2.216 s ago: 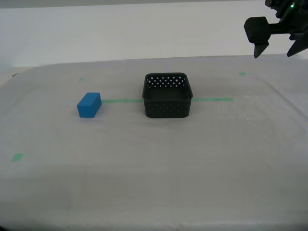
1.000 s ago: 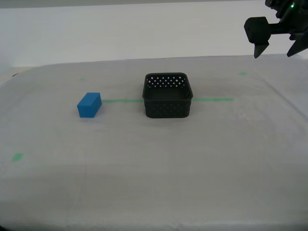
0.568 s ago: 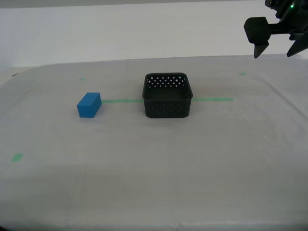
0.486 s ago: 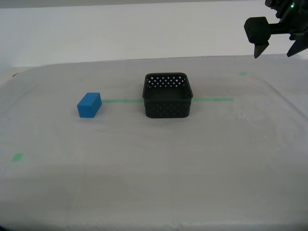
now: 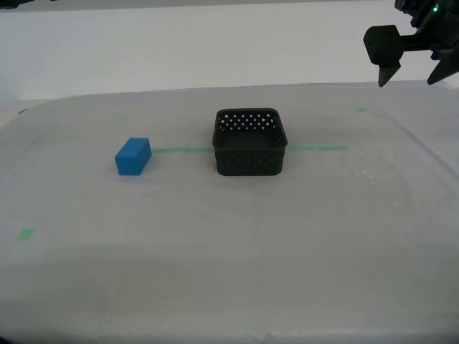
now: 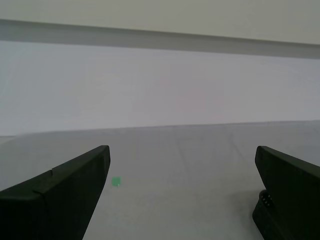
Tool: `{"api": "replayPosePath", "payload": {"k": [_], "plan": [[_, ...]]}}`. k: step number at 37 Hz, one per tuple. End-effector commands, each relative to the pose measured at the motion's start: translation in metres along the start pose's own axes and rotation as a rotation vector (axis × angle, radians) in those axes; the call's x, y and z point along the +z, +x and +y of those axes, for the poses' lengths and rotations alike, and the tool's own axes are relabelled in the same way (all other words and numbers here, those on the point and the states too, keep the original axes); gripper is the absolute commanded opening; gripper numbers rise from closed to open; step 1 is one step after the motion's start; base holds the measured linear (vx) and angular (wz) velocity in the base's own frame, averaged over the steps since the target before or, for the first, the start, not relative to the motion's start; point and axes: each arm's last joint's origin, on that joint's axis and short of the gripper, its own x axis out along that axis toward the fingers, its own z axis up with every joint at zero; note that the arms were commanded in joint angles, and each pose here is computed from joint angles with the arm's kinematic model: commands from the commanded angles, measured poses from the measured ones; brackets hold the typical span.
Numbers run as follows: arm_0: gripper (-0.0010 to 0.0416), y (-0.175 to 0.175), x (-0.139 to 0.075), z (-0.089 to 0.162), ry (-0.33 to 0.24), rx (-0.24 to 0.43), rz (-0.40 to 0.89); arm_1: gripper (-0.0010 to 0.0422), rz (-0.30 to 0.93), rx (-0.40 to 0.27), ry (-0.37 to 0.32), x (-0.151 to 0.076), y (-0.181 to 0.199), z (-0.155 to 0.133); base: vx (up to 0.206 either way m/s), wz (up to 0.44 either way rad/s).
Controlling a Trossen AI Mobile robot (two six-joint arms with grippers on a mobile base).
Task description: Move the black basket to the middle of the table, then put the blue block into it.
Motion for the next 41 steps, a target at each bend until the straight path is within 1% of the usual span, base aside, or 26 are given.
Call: {"api": "replayPosePath", "payload": {"k": [1, 11, 19, 24, 27, 31, 35, 41], "plan": [[0.0398, 0.000, 0.000, 0.000, 0.000, -0.002, -0.001, 0.0402, 0.048, -0.001, -0.003, 0.004, 0.000, 0.000, 0.000, 0.000], [0.0399, 0.000, 0.000, 0.000, 0.000, -0.002, -0.001, 0.0402, 0.213, 0.034, -0.037, 0.020, -0.002, -0.001, 0.000, 0.000], [0.0399, 0.000, 0.000, 0.000, 0.000, -0.002, -0.001, 0.0401, 0.292, 0.054, -0.022, 0.034, -0.007, -0.006, 0.000, 0.000], [0.0399, 0.000, 0.000, 0.000, 0.000, -0.002, -0.001, 0.0401, 0.352, 0.068, -0.026, 0.041, -0.011, -0.010, 0.000, 0.000], [0.0399, 0.000, 0.000, 0.000, 0.000, -0.002, -0.001, 0.0401, 0.392, 0.078, -0.038, 0.044, -0.013, -0.013, 0.000, 0.000], [0.0399, 0.000, 0.000, 0.000, 0.000, -0.002, -0.002, 0.0401, 0.460, 0.108, -0.059, 0.050, -0.016, -0.016, 0.000, 0.000], [0.0399, 0.000, 0.000, 0.000, 0.000, -0.002, -0.002, 0.0401, 0.521, 0.139, -0.051, 0.056, -0.016, -0.019, 0.000, 0.000], [0.0399, 0.000, 0.000, 0.000, 0.000, -0.002, -0.001, 0.0401, 0.615, 0.141, -0.044, 0.060, -0.011, -0.024, 0.000, 0.000]]}}
